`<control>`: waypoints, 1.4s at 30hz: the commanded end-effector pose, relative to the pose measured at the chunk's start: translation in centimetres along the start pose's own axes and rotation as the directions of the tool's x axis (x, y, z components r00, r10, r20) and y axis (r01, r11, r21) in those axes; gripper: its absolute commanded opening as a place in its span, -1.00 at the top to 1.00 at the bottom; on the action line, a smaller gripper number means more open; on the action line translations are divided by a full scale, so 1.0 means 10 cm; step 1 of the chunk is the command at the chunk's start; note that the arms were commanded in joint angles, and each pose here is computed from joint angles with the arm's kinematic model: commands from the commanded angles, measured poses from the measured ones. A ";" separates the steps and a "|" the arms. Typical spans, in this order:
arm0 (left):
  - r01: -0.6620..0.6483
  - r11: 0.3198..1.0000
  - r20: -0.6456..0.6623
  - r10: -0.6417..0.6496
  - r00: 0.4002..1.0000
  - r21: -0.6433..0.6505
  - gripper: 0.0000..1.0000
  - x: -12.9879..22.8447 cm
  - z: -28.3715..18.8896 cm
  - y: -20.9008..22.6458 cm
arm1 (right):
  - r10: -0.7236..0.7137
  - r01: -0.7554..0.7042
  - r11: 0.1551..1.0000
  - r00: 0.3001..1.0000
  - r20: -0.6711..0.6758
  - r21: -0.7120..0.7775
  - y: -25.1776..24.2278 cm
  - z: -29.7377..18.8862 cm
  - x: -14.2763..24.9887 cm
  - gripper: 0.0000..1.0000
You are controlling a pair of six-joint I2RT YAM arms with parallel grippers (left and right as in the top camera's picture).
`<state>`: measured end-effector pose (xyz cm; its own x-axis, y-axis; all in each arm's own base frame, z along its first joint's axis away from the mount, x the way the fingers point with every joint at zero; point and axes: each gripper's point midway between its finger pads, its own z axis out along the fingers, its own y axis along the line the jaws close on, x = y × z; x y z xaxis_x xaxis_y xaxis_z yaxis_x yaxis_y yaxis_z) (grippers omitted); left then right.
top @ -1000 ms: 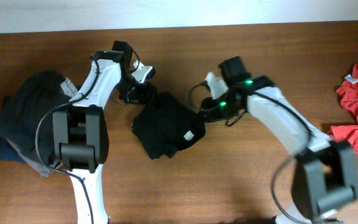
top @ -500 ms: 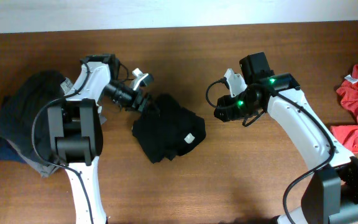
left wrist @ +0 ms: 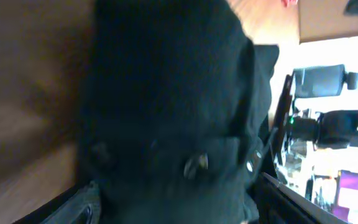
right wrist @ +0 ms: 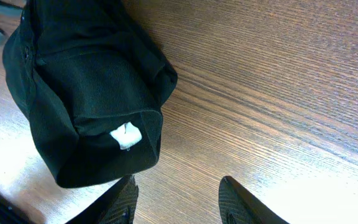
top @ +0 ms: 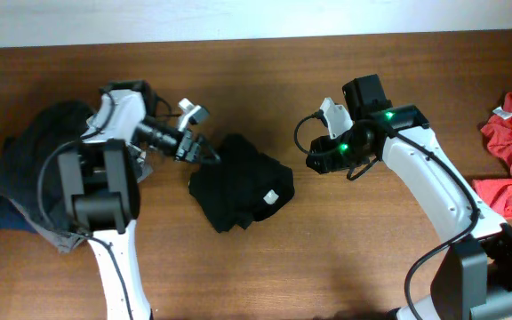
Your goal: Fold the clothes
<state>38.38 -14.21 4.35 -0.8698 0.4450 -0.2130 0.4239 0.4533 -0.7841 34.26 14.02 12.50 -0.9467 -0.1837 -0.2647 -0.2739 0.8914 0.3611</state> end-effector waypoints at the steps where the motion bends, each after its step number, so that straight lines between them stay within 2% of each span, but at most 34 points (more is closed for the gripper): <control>1: -0.020 1.000 -0.093 0.022 0.995 0.020 -0.54 0.12 0.32 0.03 | -0.006 0.006 1.000 1.000 0.008 0.016 -0.02 -0.03 -0.02 0.06; 5: -0.015 0.999 -0.153 0.022 0.988 0.047 -0.33 0.18 0.53 -0.07 | -0.003 0.003 1.000 1.000 0.000 0.016 -0.02 -0.03 0.00 0.06; 7: -0.013 0.998 -0.173 0.023 0.985 0.055 -0.12 0.20 0.60 -0.11 | -0.003 0.003 1.000 1.000 0.001 0.016 -0.02 -0.03 0.00 0.07; 11: -0.011 0.998 -0.187 0.024 0.982 0.069 0.73 0.21 0.65 -0.17 | -0.003 0.003 1.000 1.000 0.001 0.016 -0.02 -0.03 0.00 0.07; 12: -0.002 0.997 -0.188 0.016 0.982 0.075 0.91 0.21 0.64 -0.19 | -0.003 0.003 1.000 1.000 0.001 0.016 -0.02 -0.03 0.00 0.07; 13: 0.009 0.997 -0.190 0.007 0.982 0.083 0.99 0.22 0.64 -0.22 | -0.003 0.003 1.000 1.000 0.001 0.016 -0.02 -0.03 0.00 0.07; 19: 0.084 0.987 -0.134 -0.066 0.989 0.139 0.99 0.18 0.42 -0.35 | -0.003 0.003 1.000 1.000 0.000 0.017 -0.02 -0.03 0.00 0.06; 23: 0.025 0.990 -0.014 -0.023 1.000 0.136 0.99 0.06 -0.02 -0.54 | -0.004 0.004 1.000 1.000 -0.006 0.024 -0.03 -0.03 0.02 0.07; 29: -0.071 0.997 0.186 0.069 0.980 0.003 0.98 0.00 -0.93 -0.92 | -0.006 0.006 1.000 1.000 -0.009 0.024 -0.03 -0.03 0.03 0.06; 34: -0.105 0.979 0.369 0.165 0.915 -0.177 0.99 0.11 -1.75 -1.13 | -0.006 0.006 1.000 1.000 -0.009 0.024 -0.03 -0.03 0.03 0.07; 37: 0.000 0.966 0.484 0.130 0.866 -0.258 0.99 0.24 -2.24 -0.98 | -0.006 0.006 1.000 1.000 -0.009 0.024 -0.03 -0.03 0.03 0.07; 42: 0.283 0.908 0.617 -0.035 0.786 -0.310 0.99 0.67 -2.86 -0.40 | -0.006 0.006 1.000 1.000 -0.010 0.024 -0.03 -0.03 0.03 0.07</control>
<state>38.18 4.69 24.02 -0.8203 0.0017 -0.5719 0.3892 0.7345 -0.5559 33.89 13.70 12.28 -0.9507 -0.1877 -0.2466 -0.2678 0.8982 0.3486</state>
